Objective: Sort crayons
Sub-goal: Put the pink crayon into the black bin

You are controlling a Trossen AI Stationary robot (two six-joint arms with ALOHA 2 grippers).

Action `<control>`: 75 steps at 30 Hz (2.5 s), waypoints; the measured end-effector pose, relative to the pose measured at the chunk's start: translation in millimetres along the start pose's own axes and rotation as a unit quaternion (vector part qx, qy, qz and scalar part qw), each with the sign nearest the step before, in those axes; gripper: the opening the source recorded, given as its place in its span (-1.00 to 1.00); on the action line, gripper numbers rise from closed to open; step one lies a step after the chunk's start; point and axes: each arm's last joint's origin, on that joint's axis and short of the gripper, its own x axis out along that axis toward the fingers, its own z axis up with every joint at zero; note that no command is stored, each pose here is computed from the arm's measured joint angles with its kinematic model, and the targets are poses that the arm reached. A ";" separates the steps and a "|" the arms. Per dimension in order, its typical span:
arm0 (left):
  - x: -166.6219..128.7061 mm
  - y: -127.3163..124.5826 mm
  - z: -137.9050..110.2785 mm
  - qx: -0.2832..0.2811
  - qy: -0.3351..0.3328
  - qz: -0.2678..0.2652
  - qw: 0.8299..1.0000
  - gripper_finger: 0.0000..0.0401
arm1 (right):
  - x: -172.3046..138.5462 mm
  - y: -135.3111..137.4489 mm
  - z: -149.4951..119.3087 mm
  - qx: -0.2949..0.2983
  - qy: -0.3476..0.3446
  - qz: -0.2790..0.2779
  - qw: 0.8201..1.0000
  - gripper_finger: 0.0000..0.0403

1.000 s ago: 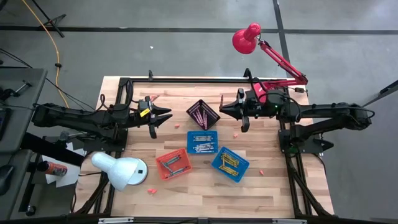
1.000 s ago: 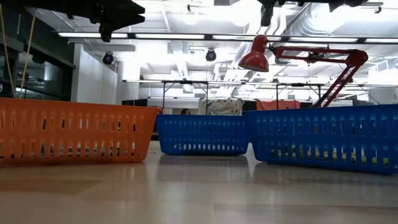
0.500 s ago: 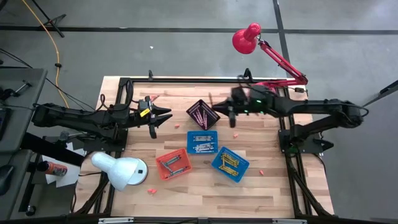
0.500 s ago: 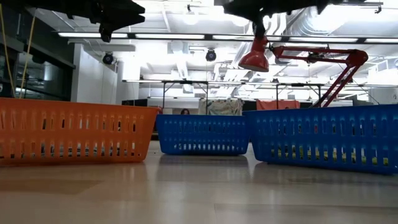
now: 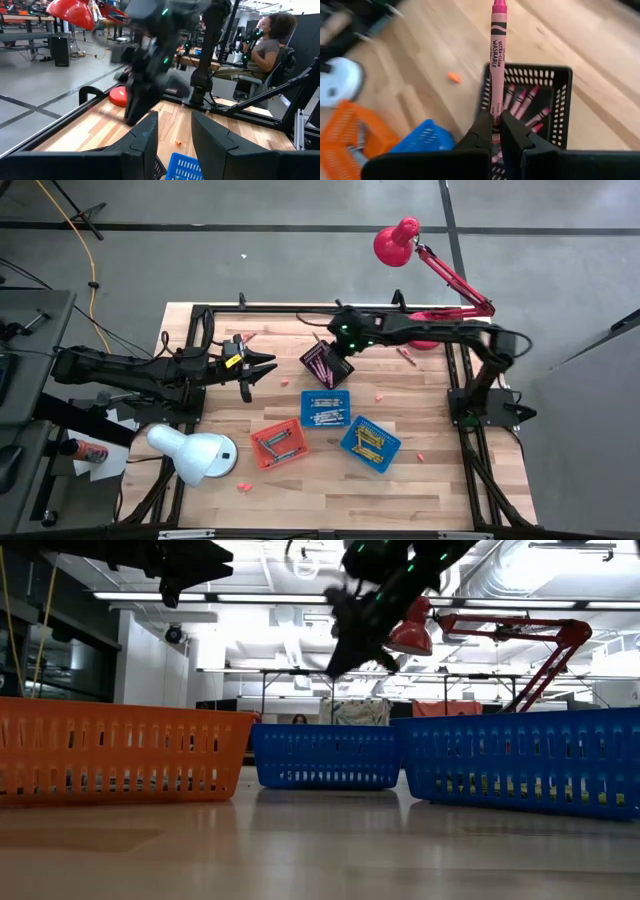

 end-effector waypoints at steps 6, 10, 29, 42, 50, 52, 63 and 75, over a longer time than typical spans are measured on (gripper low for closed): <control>0.0 0.1 0.0 0.000 0.000 0.000 1.000 -0.48 | 49.7 -9.1 -5.6 0.017 0.071 -0.030 0.997 -0.98; 0.0 0.0 0.0 0.000 0.000 0.000 1.000 -0.48 | 71.6 -17.0 -17.3 0.024 0.122 -0.053 0.991 -0.98; 0.0 0.0 0.0 0.000 0.000 0.000 1.000 -0.48 | 95.6 -34.0 -29.0 0.049 0.159 -0.075 0.983 -0.98; -0.1 0.0 0.1 0.000 0.000 0.000 1.000 -0.48 | 103.3 -38.6 -33.6 0.079 0.176 -0.070 0.979 -0.98; 0.0 0.0 0.1 0.000 0.000 0.000 1.000 -0.48 | 103.7 -37.6 -33.1 0.082 0.176 -0.060 0.979 -0.89; 0.0 0.0 0.1 0.000 0.000 0.000 1.000 -0.48 | 103.7 -37.5 -33.1 0.082 0.176 -0.060 0.979 -0.84; 0.0 0.1 0.0 0.000 0.000 0.000 1.000 -0.48 | 103.7 -37.8 -33.0 0.064 0.175 -0.060 0.981 -0.34; 0.0 0.0 0.0 0.000 0.000 0.000 1.000 -0.48 | 103.5 -37.5 -33.3 0.059 0.179 -0.054 0.981 -0.10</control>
